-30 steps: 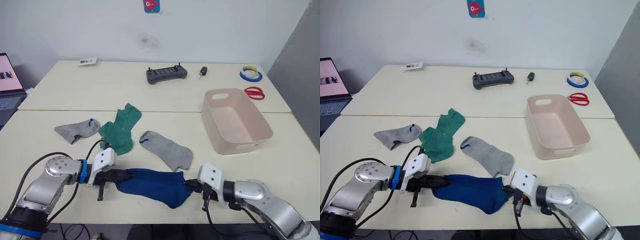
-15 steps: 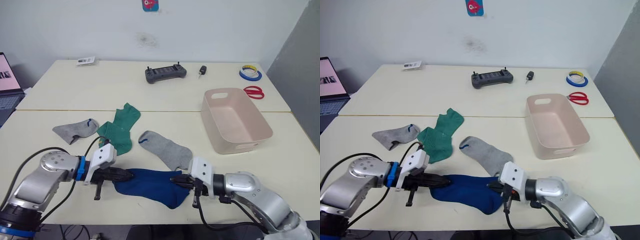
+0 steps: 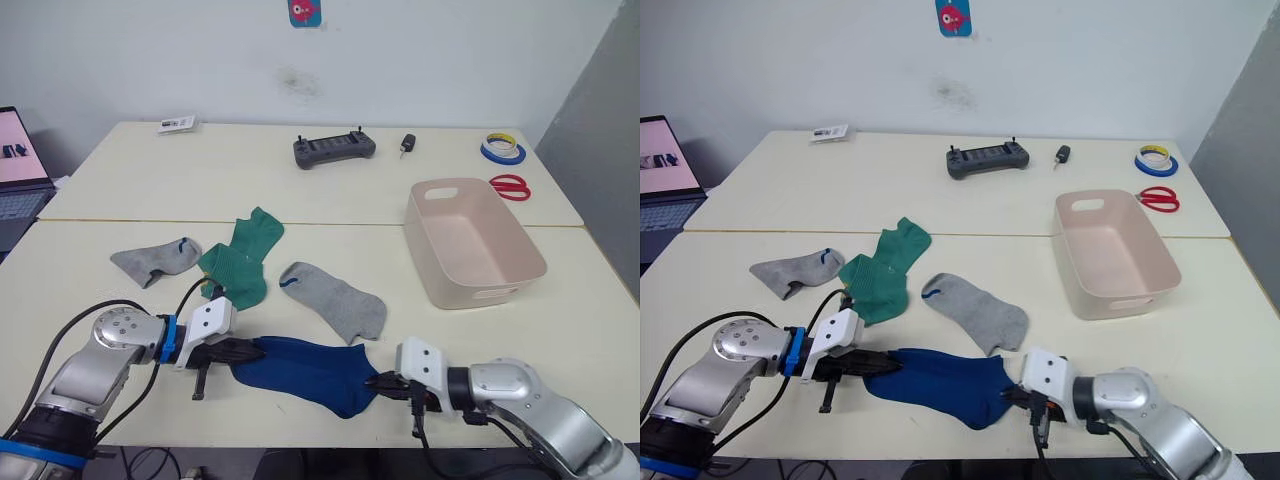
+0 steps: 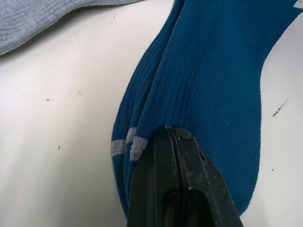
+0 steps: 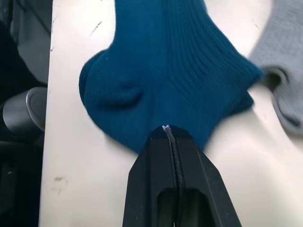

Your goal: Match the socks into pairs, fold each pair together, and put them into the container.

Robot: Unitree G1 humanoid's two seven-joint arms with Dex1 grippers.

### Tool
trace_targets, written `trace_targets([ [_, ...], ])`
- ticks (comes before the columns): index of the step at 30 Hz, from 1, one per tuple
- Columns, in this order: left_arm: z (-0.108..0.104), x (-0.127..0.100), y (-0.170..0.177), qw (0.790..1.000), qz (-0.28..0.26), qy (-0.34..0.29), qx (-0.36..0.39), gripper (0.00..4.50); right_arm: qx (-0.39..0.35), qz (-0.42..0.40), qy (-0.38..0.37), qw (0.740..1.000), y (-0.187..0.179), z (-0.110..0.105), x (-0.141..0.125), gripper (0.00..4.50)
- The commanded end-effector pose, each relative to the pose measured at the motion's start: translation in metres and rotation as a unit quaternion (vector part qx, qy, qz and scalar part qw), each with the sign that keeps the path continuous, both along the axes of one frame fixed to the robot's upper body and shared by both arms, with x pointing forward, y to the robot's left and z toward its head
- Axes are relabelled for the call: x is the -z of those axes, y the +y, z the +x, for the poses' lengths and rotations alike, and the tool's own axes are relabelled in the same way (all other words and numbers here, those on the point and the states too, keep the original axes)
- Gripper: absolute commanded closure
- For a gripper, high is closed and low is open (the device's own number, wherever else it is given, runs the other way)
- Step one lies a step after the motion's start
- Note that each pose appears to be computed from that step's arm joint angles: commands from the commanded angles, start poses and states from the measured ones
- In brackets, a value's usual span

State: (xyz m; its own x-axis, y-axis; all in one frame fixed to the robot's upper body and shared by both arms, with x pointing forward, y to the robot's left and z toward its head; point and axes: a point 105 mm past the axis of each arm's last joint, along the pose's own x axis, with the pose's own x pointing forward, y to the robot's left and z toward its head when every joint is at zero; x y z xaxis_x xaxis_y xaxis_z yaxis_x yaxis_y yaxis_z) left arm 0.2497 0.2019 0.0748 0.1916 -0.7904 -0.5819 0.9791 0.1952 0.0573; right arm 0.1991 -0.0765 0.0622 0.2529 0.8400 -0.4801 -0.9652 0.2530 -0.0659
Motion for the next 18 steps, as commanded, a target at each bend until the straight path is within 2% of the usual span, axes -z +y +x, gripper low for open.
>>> trace_targets([
  [1,-0.004,0.007,0.001,1.0,0.0,0.019,-0.013,4.5,0.008,0.04,-0.019,0.999,0.003,-0.002,-0.022,4.48],
  [7,-0.009,-0.021,-0.008,0.999,-0.026,0.012,0.015,4.5,0.062,0.069,-0.009,0.996,-0.011,-0.006,-0.041,4.48],
  [10,-0.012,-0.026,-0.011,0.999,-0.03,0.017,0.023,4.5,0.094,0.086,0.001,0.992,-0.018,-0.006,-0.044,3.94],
  [18,-0.012,-0.013,-0.01,0.999,-0.014,0.018,0.026,4.5,0.161,0.096,0.06,0.981,-0.005,-0.016,-0.021,1.14],
])
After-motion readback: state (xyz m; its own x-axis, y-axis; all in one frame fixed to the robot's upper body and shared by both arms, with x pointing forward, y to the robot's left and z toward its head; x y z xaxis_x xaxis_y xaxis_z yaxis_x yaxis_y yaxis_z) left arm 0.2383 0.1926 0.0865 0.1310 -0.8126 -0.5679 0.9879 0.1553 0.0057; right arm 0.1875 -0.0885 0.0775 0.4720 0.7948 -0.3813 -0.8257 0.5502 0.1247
